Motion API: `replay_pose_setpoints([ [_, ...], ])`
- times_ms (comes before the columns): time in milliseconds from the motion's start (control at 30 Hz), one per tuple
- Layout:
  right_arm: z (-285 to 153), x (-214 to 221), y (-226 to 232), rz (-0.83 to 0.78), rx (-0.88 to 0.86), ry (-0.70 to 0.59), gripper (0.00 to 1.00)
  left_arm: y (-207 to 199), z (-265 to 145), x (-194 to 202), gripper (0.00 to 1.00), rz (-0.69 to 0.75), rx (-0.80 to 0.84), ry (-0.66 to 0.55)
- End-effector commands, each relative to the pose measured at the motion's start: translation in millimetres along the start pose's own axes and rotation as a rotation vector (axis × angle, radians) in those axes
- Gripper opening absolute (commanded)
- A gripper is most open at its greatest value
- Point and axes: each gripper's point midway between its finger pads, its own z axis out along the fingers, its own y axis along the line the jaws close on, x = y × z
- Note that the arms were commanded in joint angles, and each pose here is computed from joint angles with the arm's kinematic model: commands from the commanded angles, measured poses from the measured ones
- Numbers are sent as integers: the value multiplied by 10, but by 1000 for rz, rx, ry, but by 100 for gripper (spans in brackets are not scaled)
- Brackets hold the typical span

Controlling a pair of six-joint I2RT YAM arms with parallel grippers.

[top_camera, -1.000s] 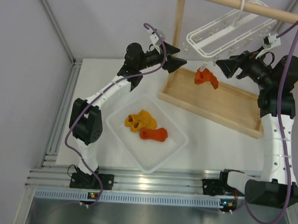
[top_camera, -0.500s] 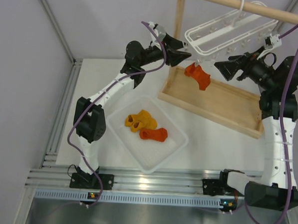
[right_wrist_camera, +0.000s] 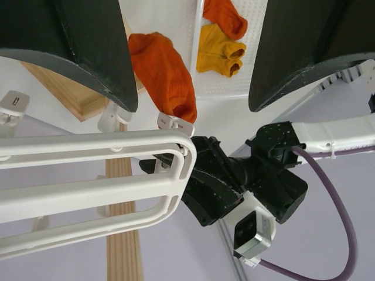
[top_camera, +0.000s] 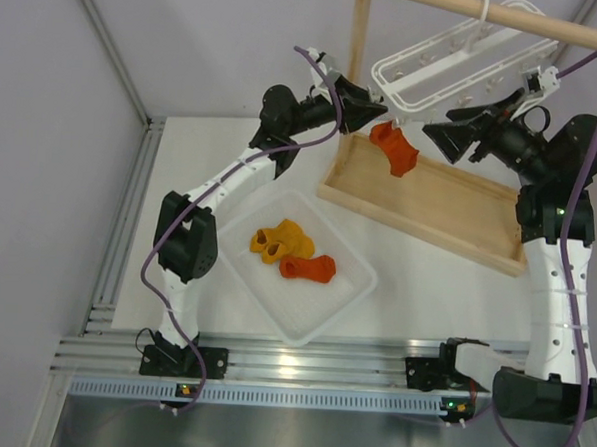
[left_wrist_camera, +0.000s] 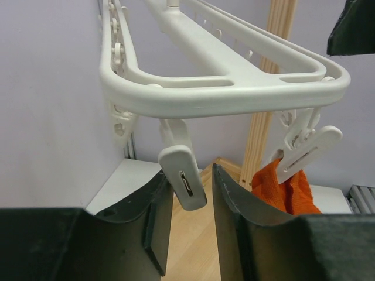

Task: Clip the socks to the hanger
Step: Open the clamp at the hanger.

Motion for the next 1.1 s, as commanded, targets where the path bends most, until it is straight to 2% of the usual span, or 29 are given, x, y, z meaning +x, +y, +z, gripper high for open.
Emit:
replay_pose_setpoints([
  [0, -63, -172, 204, -89, -31, -47, 75, -18, 50, -378, 36, 84, -7, -79],
  [100, -50, -184, 227, -99, -24, -61, 71, -42, 47, -373, 29, 74, -5, -58],
  [167, -46, -201, 183, -108, 9, -74, 68, -114, 31, -373, 19, 104, 24, -26],
  [233, -10, -194, 183, -90, 33, -86, 63, -238, -9, -233, 13, 110, 77, 54],
  [300, -8, -183, 153, -66, 51, -84, 58, -353, -30, -239, 6, 212, 120, 105],
  [333, -7, -182, 151, -64, 52, -82, 57, -382, -77, -87, 4, 189, 128, 172],
  [400, -1, -181, 157, -55, 49, -79, 53, -471, -106, -124, 1, 273, 166, 197],
  [433, -1, -187, 163, -54, 46, -79, 51, -491, -139, -52, 1, 282, 172, 235],
  [667, 53, -46, 208, -6, 39, -47, 36, -673, -46, -206, 0, 314, 170, 226],
  [800, 108, 33, 311, 5, 13, -32, 38, -800, 53, -224, 0, 329, 182, 216],
  [967, 167, 103, 338, 31, 12, -34, 45, -975, 182, -188, 0, 347, 182, 218],
  [1067, 143, 193, 187, 52, 107, -40, 45, -1008, 259, -154, 0, 345, 146, 226],
])
